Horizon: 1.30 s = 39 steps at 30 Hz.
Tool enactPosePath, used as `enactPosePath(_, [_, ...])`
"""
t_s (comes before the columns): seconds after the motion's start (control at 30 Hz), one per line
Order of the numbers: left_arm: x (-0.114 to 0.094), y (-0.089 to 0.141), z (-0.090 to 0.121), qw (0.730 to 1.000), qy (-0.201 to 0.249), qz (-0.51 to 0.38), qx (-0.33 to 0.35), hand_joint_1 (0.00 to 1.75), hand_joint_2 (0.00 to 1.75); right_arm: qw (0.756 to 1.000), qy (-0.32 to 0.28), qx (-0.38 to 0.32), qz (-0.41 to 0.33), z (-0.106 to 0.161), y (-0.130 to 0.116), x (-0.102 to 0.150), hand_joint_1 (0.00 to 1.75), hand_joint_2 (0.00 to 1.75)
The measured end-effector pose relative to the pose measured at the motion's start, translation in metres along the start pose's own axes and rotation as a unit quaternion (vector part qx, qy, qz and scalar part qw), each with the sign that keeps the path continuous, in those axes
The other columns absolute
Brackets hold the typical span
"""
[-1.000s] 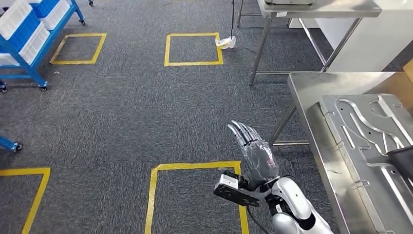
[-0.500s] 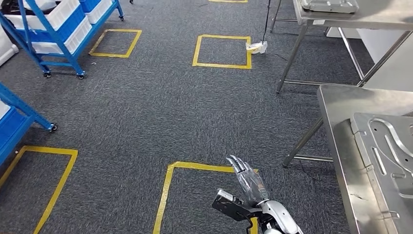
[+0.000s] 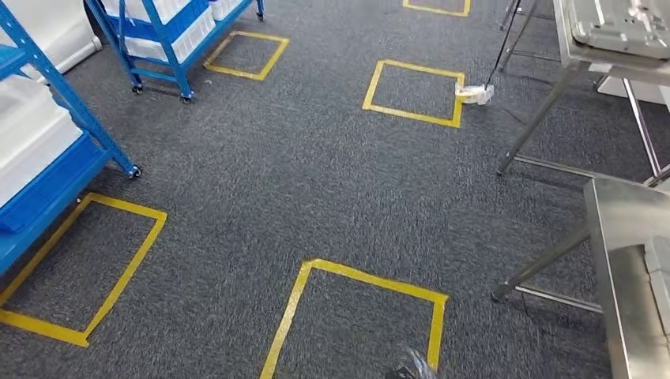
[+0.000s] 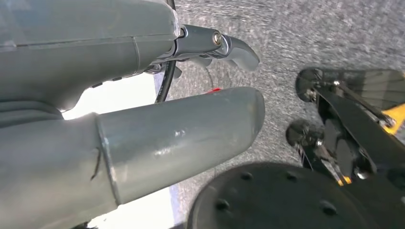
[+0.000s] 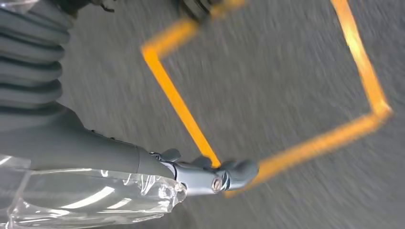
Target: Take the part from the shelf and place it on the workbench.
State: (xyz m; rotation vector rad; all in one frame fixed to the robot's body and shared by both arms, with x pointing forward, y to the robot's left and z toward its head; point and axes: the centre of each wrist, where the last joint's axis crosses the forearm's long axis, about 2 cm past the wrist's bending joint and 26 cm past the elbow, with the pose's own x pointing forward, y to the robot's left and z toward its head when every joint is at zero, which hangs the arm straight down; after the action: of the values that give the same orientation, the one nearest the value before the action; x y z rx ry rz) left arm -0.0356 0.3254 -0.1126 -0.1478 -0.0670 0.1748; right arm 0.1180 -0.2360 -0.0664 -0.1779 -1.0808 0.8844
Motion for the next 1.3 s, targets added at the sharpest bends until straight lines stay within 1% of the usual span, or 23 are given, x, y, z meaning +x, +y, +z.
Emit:
enactPosePath(0.07, [-0.001,0.000,0.000,1.000,0.000,0.000,-0.002,0.00,0.00,0.998,0.055,0.018,-0.032,0.021,0.016,-0.017,0.00,1.75])
enactPosePath(0.13, [-0.001,0.000,0.000,1.000,0.000,-0.003,-0.006,0.00,0.87,0.992,0.104,0.055,-0.052,0.037,0.030,-0.033,0.00,1.75])
enactPosePath(0.2, [-0.001,0.001,0.001,1.000,0.002,-0.007,-0.010,0.00,1.75,0.980,0.147,0.109,-0.074,0.047,0.040,-0.045,0.00,1.75])
enactPosePath(0.27, [0.000,0.003,0.001,1.000,0.004,-0.013,-0.012,0.00,1.75,0.962,0.195,0.159,-0.108,0.054,0.049,-0.054,0.00,1.75])
enactPosePath(0.33, [0.000,0.005,0.002,1.000,0.007,-0.019,-0.011,0.00,1.75,0.941,0.240,0.186,-0.153,0.058,0.056,-0.058,0.00,1.75])
enactPosePath(0.43, [-0.002,0.008,0.002,0.999,0.009,-0.033,0.000,0.00,1.75,0.912,0.289,0.189,-0.222,0.057,0.062,-0.056,0.00,1.75])
enactPosePath(0.5, [-0.001,0.009,0.002,0.999,0.008,-0.046,0.006,0.00,1.75,0.897,0.312,0.187,-0.252,0.058,0.066,-0.054,0.00,1.75])
enactPosePath(0.63, [0.001,0.004,0.001,0.997,0.003,-0.072,0.014,0.00,1.75,0.880,0.335,0.174,-0.287,0.064,0.069,-0.059,0.00,1.75])
enactPosePath(0.73, [-0.001,-0.001,0.000,0.997,0.001,-0.081,0.018,0.00,1.75,0.877,0.334,0.166,-0.303,0.067,0.069,-0.061,0.00,1.75])
enactPosePath(0.87, [-0.002,-0.011,-0.002,0.997,-0.006,-0.078,0.015,0.00,0.00,0.878,0.328,0.169,-0.306,0.070,0.070,-0.063,0.00,1.75])
enactPosePath(0.97, [-0.004,-0.018,-0.003,0.998,-0.009,-0.065,0.013,0.00,0.00,0.880,0.323,0.171,-0.305,0.069,0.068,-0.064,0.00,1.75])
enactPosePath(1.13, [-0.001,-0.026,-0.005,0.998,-0.015,-0.057,0.010,0.00,0.00,0.878,0.326,0.169,-0.306,0.071,0.066,-0.068,0.00,1.75])
enactPosePath(1.3, [0.000,-0.031,-0.006,0.998,-0.009,-0.057,0.016,0.00,0.00,0.874,0.331,0.175,-0.308,0.072,0.064,-0.071,0.00,1.75])
